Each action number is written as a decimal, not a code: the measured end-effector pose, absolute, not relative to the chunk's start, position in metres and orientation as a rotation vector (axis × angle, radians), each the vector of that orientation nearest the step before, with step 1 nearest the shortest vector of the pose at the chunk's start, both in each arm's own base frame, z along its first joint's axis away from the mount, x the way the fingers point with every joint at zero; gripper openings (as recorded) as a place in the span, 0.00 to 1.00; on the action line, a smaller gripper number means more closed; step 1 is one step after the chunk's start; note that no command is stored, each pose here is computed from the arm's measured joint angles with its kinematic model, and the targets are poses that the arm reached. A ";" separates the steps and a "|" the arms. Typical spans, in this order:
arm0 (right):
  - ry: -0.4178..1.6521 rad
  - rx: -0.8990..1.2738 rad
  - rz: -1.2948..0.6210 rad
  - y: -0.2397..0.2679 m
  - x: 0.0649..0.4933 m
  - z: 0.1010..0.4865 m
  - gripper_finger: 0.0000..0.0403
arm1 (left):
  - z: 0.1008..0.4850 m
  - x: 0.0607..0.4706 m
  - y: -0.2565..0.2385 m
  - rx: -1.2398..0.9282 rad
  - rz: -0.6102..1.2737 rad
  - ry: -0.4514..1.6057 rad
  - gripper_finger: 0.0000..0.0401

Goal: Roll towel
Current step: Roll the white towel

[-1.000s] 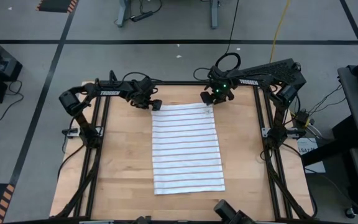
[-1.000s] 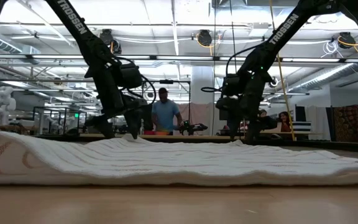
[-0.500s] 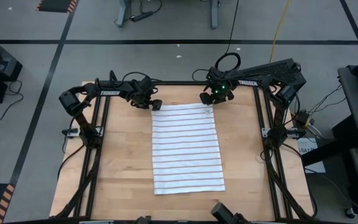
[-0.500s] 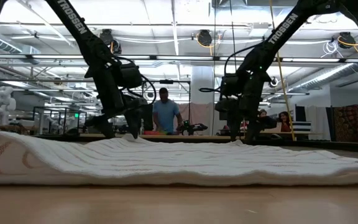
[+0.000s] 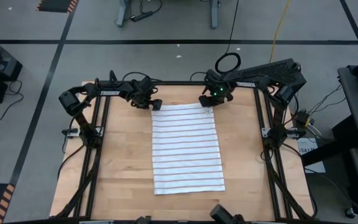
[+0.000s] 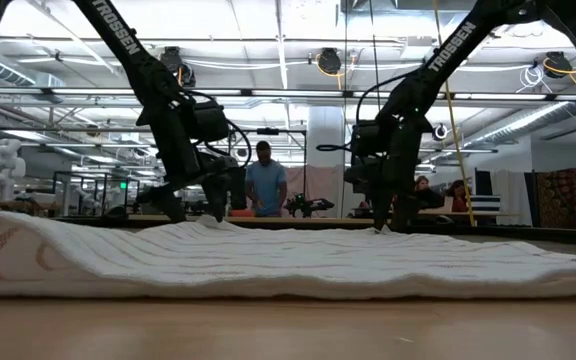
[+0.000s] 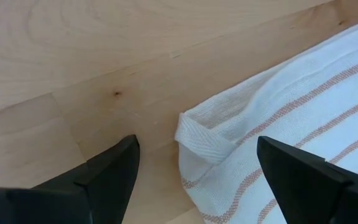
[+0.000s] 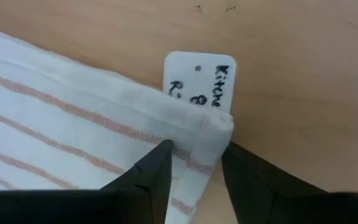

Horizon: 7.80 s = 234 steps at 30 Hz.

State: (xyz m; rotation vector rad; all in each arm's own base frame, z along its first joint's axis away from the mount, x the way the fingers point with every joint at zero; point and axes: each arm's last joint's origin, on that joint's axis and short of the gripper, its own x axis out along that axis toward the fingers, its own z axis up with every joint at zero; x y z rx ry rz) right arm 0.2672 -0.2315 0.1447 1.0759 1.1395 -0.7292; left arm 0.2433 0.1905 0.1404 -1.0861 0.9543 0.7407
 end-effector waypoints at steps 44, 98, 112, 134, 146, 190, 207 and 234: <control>1.050 1.161 -0.770 -0.248 0.262 0.141 0.22 | 0.139 0.244 0.189 -1.066 0.706 0.969 0.25; 1.022 1.150 -0.669 -0.235 0.269 0.159 0.01 | 0.204 0.244 0.182 -1.117 0.538 0.751 0.01; 0.956 1.128 -0.668 -0.222 0.282 0.173 0.01 | 0.232 0.274 0.172 -1.173 0.430 0.519 0.01; 0.829 1.189 -0.526 -0.215 0.303 0.180 0.00 | 0.235 0.281 0.168 -1.174 0.528 0.441 0.01; 0.767 1.196 -0.424 -0.217 0.308 0.185 0.00 | 0.210 0.310 0.167 -1.145 0.538 0.384 0.01; 0.677 1.166 -0.366 -0.216 0.319 0.191 0.00 | 0.177 0.347 0.158 -1.211 0.462 0.275 0.09; 0.678 1.142 -0.401 -0.220 0.317 0.190 0.00 | 0.178 0.339 0.169 -1.336 0.285 0.359 0.48; 0.729 1.168 -0.392 -0.217 0.314 0.187 0.00 | 0.180 0.348 0.103 -0.658 0.540 0.534 0.60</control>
